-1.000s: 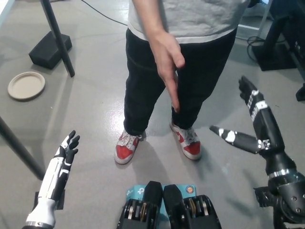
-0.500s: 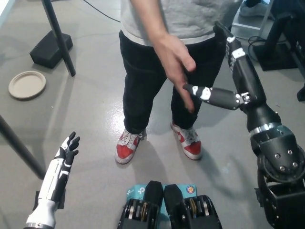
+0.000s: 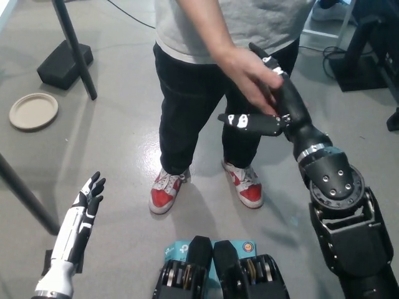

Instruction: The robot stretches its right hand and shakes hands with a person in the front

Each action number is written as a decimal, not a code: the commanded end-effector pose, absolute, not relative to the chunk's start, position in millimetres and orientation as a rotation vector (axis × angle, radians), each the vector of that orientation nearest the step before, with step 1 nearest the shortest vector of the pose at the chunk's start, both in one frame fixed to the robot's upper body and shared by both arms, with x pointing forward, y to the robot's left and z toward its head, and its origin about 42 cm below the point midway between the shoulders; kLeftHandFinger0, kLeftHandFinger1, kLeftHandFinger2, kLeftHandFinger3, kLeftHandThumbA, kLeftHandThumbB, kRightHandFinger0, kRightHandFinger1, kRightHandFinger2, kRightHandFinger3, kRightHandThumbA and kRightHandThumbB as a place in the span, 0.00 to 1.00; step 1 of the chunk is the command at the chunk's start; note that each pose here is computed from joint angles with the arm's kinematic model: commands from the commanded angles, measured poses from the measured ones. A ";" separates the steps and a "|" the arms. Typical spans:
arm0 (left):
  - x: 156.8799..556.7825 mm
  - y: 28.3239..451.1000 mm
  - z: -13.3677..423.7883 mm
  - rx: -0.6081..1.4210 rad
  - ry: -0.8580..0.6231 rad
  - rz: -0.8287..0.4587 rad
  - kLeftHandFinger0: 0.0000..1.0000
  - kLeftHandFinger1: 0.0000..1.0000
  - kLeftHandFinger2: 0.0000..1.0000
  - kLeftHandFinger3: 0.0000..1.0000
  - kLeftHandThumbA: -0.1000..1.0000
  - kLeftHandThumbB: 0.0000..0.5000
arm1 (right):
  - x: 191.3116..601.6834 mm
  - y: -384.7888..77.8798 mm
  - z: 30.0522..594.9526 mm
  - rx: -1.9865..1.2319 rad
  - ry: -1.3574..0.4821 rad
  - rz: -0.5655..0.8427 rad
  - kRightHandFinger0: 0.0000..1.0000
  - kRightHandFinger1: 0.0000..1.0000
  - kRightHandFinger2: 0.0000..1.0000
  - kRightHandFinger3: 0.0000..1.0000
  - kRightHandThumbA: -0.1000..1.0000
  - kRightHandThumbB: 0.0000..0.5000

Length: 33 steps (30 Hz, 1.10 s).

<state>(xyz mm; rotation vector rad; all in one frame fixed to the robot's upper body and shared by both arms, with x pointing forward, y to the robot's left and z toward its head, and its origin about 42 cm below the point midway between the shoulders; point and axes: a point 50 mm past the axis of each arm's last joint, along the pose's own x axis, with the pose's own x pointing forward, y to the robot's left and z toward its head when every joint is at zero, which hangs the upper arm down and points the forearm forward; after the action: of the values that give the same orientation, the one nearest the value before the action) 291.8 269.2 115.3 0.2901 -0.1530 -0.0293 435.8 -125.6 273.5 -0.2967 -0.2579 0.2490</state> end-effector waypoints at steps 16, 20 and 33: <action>298.6 268.0 134.5 0.304 -0.231 -0.017 1.00 1.00 1.00 1.00 1.00 0.26 | 500.4 -82.8 295.8 -0.388 -0.208 0.246 1.00 1.00 1.00 1.00 0.98 0.60; 300.7 268.0 135.9 0.317 -0.235 -0.017 1.00 1.00 1.00 1.00 1.00 0.25 | 507.0 -73.4 306.3 -0.420 -0.222 0.168 1.00 1.00 1.00 1.00 0.61 0.59; 305.5 268.2 139.0 0.361 -0.254 -0.024 1.00 1.00 1.00 1.00 1.00 0.21 | 503.1 -72.4 306.9 -0.446 -0.455 -0.049 0.87 0.98 1.00 1.00 0.00 0.44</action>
<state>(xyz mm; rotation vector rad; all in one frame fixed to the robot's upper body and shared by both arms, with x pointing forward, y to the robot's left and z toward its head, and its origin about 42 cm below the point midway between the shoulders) 300.5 266.4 123.1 0.3214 -0.1772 -0.0341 501.9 -71.1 278.2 -0.4274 -0.2562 0.0767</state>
